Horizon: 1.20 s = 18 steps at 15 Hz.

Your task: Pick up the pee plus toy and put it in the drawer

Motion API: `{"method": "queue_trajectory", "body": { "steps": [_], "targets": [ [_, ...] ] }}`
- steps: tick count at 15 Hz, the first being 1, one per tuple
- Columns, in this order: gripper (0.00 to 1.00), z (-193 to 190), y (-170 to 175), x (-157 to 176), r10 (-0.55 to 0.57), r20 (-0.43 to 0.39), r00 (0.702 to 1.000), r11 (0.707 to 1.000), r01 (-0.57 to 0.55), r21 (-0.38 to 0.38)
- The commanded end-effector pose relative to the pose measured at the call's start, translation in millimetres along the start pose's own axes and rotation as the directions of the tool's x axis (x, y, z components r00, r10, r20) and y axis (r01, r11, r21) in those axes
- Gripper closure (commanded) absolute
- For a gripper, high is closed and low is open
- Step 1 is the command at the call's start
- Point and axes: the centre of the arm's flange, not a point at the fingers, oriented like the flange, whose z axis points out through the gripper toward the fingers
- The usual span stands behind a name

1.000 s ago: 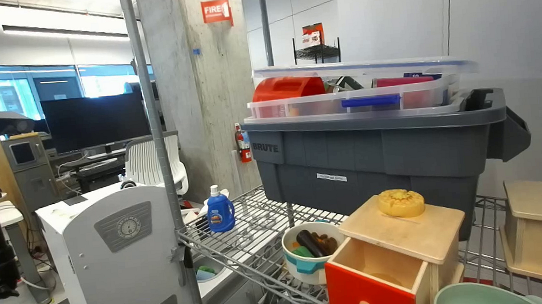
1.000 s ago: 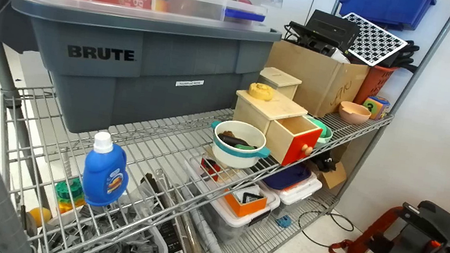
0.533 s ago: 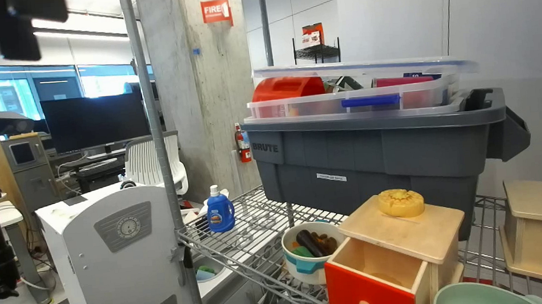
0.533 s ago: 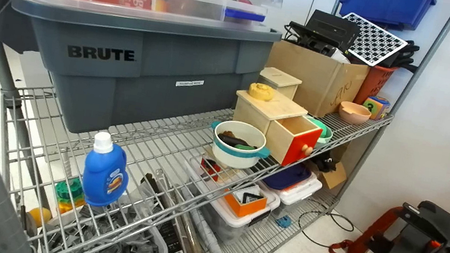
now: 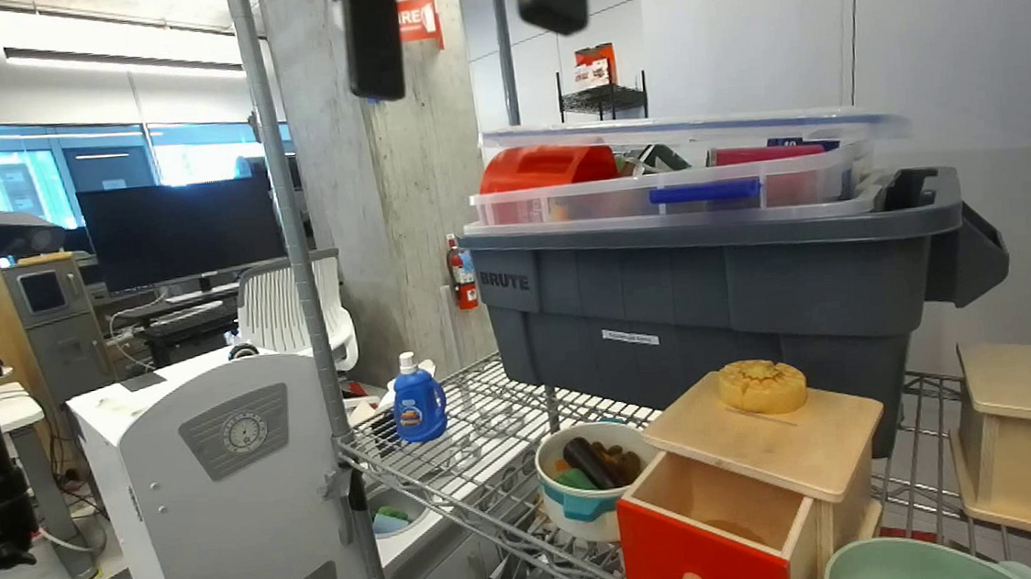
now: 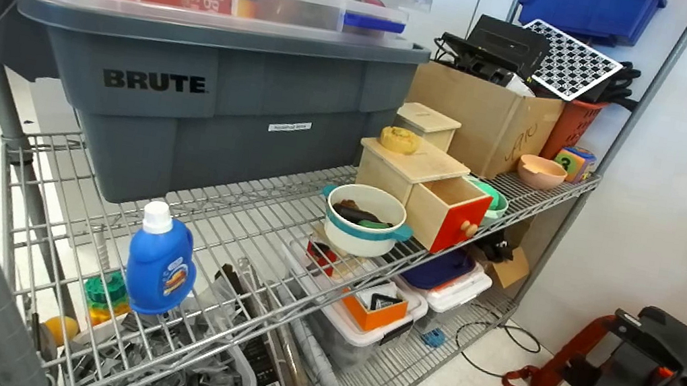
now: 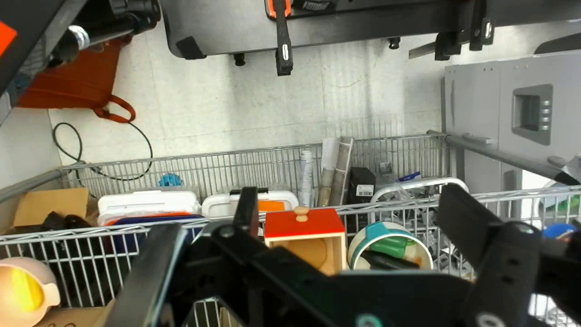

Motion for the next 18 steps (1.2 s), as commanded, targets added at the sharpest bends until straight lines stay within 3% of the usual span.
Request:
{"method": "queue_trajectory", "body": {
  "steps": [1, 8, 15, 18],
  "targets": [
    [0.00, -5, 13, 55, -0.003, 0.043, 0.999, 1.000, 0.002, 0.015],
    [0.00, 26, 34, 134, 0.050, 0.029, 0.998, 0.998, -0.048, -0.042],
    [0.00, 50, 60, 197, 0.087, -0.001, 0.996, 0.994, -0.086, 0.063],
    [0.00, 57, 58, 213, 0.106, -0.013, 0.994, 0.994, -0.106, 0.038]
  ]
}}
